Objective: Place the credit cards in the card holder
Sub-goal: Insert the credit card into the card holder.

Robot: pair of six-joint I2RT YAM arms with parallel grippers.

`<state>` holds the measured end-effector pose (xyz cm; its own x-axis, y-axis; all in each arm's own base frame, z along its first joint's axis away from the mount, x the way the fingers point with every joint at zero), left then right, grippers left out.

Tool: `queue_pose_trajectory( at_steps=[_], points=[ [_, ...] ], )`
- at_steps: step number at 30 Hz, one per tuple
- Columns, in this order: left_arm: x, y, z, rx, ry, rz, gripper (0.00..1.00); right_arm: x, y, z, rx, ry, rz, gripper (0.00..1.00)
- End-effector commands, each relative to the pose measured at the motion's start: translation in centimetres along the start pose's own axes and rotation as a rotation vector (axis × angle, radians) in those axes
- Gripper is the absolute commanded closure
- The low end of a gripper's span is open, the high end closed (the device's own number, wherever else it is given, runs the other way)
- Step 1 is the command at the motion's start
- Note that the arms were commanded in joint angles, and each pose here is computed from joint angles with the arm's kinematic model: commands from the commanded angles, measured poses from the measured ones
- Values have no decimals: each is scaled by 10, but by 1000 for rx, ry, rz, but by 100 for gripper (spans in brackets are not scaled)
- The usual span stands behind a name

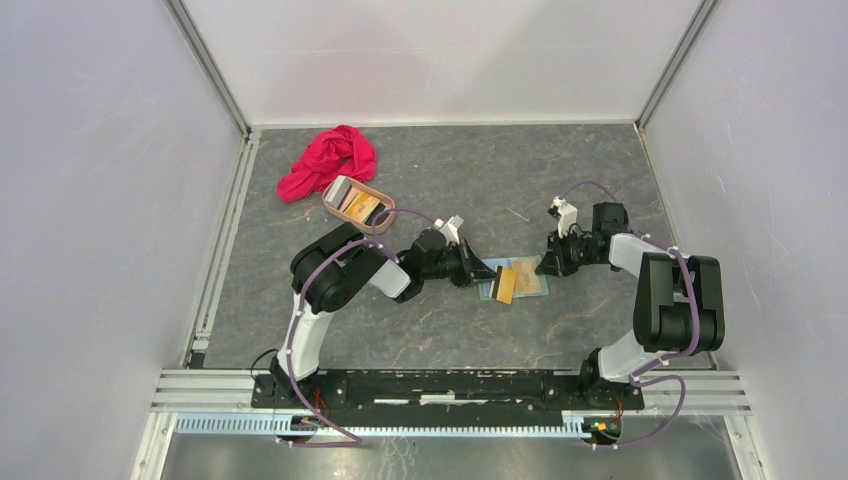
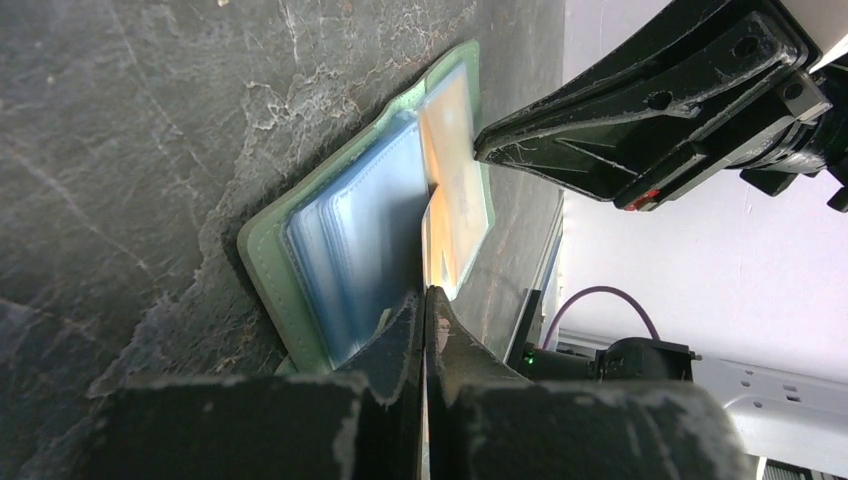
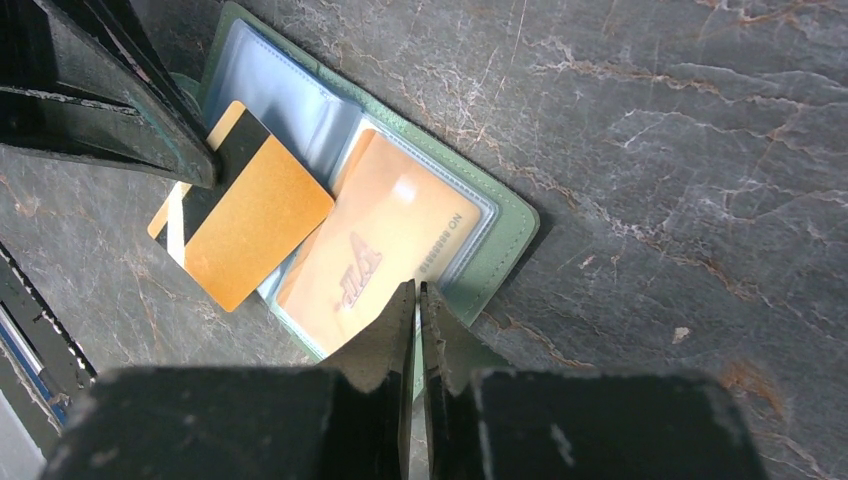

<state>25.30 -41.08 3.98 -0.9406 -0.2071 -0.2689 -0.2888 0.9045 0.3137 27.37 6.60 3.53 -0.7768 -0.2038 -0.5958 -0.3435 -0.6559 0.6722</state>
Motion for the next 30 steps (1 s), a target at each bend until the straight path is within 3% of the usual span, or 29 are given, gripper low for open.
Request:
queue_pose_trajectory(
  at_steps=[1, 30],
  points=[
    [-9, -3, -7, 6, -45, -7, 98, -11, 1, -5, 16, 38, -10, 90],
    [-29, -15, -1, -3, -19, -97, 98, -13, 1, -2, 6, 47, -18, 90]
  ],
)
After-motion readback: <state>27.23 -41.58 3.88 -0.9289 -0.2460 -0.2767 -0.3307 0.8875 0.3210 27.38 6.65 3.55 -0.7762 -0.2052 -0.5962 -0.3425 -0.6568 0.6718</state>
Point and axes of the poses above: each gripper's point midway between its finger pads, its own y axis back along the fingers, its own z axis along the line the jaws close on, x = y × z, the point moved 2 cm from there along y, back along the fingers, and after that the axes turned 1 degree about -y, right-handed, at the moved point
